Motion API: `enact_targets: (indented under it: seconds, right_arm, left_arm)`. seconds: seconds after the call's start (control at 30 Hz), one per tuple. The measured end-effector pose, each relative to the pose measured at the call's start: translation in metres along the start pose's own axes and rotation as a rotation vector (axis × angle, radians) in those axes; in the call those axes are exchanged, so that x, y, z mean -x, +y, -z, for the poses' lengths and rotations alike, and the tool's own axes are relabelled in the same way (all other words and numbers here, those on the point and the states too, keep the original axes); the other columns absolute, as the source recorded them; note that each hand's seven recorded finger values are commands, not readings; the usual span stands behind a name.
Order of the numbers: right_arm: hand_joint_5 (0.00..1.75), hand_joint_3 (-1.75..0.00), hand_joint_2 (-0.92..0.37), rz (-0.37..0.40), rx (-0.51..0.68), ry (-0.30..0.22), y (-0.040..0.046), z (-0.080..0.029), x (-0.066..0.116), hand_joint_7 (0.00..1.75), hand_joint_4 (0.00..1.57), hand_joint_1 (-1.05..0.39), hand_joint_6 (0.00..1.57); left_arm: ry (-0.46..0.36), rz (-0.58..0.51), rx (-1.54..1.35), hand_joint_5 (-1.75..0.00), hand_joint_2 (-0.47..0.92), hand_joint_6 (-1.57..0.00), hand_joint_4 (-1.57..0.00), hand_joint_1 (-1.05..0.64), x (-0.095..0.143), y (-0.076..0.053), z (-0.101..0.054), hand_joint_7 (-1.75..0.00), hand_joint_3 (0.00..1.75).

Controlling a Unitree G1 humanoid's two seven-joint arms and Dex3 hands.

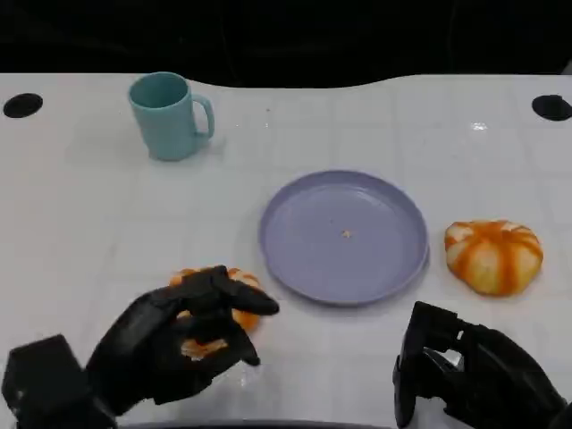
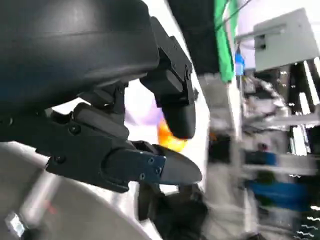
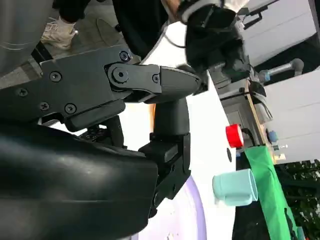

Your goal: Grasp the bread from the table and place it into the plate.

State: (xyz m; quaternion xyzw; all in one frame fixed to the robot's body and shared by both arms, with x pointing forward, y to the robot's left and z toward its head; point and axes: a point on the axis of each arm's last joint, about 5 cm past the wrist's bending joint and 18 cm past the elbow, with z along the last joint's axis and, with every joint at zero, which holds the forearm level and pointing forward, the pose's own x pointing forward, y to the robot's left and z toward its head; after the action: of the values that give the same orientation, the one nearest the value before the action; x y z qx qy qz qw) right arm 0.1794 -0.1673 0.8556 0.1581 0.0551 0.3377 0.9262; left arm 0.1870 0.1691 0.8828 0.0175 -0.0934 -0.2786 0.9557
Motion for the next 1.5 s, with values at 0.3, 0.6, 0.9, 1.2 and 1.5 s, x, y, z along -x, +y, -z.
enact_targets:
  seconds: [0.3,0.6,0.9,1.2,1.5]
  right_arm:
    - [1.75,-0.46,-0.92,0.0,-0.002,0.006,0.0002,0.0,0.0,1.75,0.6,-0.51,0.39]
    - [1.75,-0.45,-0.92,-0.001,-0.002,0.006,0.0001,0.0,0.0,1.73,0.59,-0.51,0.39]
    - [1.75,-0.45,-0.92,-0.004,0.0,0.009,0.0005,0.0,0.0,1.73,0.58,-0.52,0.39]
    - [1.75,-0.44,-0.92,-0.005,-0.006,0.013,0.0014,0.001,0.0,1.74,0.6,-0.51,0.39]
    - [1.75,-0.44,-0.92,-0.006,-0.004,0.013,0.0017,0.0,0.0,1.74,0.6,-0.51,0.39]
  left_arm:
    - [0.068,-0.012,-0.711,-0.36,0.92,-0.26,-0.27,-0.74,-0.006,0.016,-0.043,0.0,0.15]
    - [0.216,0.059,-1.145,-0.21,0.92,-0.24,-0.34,-0.78,-0.027,0.007,-0.056,-0.01,0.03]
    - [0.367,0.132,-1.225,-0.18,0.92,-0.23,-0.36,-0.79,-0.049,-0.002,-0.031,0.0,0.03]
    - [0.518,0.228,-1.254,-0.18,0.9,-0.25,-0.38,-0.77,-0.067,-0.005,-0.005,-0.01,0.0]
    - [0.473,0.151,-1.252,-1.34,0.92,-0.67,-0.5,-0.41,-0.069,-0.003,0.023,-0.11,0.07]
